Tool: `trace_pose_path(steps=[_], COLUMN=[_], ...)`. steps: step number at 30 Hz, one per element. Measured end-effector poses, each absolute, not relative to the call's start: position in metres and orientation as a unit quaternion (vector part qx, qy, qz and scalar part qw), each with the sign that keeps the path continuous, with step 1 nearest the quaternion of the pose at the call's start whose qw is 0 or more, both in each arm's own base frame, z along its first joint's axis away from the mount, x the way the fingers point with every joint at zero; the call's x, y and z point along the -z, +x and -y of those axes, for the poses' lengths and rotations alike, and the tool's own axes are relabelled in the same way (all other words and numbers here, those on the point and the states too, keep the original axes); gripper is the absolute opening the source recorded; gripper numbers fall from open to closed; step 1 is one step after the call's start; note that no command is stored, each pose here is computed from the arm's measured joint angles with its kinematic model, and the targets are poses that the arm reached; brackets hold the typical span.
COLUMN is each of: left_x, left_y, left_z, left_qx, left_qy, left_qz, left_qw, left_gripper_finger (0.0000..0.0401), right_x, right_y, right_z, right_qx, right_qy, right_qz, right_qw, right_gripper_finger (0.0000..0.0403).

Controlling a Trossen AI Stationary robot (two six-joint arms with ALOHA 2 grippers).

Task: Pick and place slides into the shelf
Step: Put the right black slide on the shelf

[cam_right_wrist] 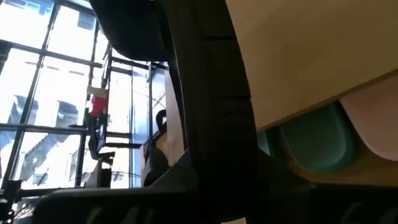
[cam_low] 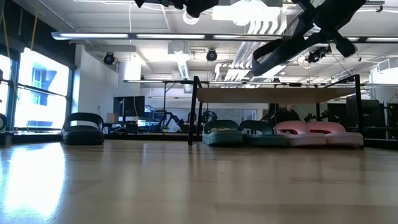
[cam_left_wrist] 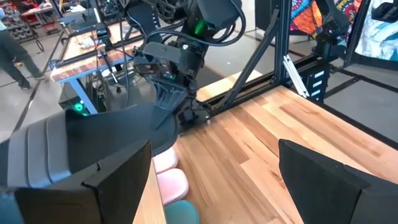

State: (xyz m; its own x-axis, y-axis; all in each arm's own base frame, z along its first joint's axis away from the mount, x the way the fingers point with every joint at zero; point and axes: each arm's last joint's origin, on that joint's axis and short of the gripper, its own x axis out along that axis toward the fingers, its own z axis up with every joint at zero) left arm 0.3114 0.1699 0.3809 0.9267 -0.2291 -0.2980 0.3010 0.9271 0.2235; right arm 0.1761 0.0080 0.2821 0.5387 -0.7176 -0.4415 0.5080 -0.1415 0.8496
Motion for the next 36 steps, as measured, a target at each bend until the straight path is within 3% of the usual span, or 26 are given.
trace_pose_path(steps=[9,16,21,36], left_x=[-0.376,-0.374,-0.372,-0.372], left_y=[0.315,0.317,0.317,0.317], left_z=[-0.159,-0.152,-0.151,-0.15], left_qx=[0.16,0.172,0.17,0.163], left_qy=[0.149,0.146,0.143,0.142], left_qz=[-0.152,-0.162,-0.168,-0.173], left_qw=[0.964,0.961,0.96,0.961], left_gripper_finger=[0.0331,0.0331,0.0331,0.033], right_x=[-0.275,-0.232,-0.21,-0.202], right_y=[0.196,0.198,0.201,0.198], right_z=[-0.001,-0.001,-0.002,0.002], right_qx=[0.406,0.399,0.381,0.385], right_qy=[0.602,0.636,0.636,0.649], right_qz=[0.115,0.133,0.195,0.212], right_qw=[0.678,0.647,0.642,0.621], right_gripper_finger=[0.0038,0.0038,0.0038,0.0038])
